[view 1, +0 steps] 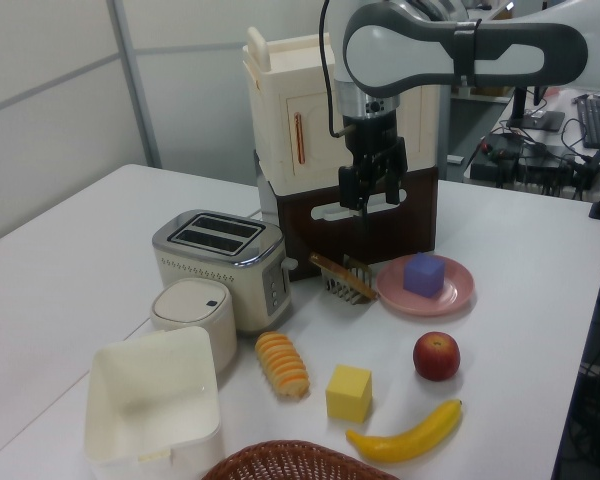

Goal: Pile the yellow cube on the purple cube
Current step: 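Move the open gripper over the yellow cube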

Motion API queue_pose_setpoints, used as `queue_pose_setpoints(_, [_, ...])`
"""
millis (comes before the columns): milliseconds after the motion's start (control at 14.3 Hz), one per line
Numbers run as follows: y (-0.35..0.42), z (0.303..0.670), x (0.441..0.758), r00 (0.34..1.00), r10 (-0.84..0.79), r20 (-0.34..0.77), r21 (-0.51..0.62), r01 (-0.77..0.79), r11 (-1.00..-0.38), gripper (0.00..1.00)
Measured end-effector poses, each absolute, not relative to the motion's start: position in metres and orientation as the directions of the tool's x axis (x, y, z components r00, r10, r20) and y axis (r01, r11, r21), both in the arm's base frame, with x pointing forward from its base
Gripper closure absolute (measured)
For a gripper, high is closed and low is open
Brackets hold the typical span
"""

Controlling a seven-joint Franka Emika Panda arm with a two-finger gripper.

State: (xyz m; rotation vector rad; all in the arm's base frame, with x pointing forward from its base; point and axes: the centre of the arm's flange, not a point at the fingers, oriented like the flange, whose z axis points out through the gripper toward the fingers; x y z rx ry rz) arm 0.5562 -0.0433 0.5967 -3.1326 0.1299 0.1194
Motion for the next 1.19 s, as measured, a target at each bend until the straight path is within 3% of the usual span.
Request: queue_pose_setpoints(1192, [-0.025,0.580,0.558,0.993,-0.048,-0.103,-0.002,-0.048,-0.999,0.00])
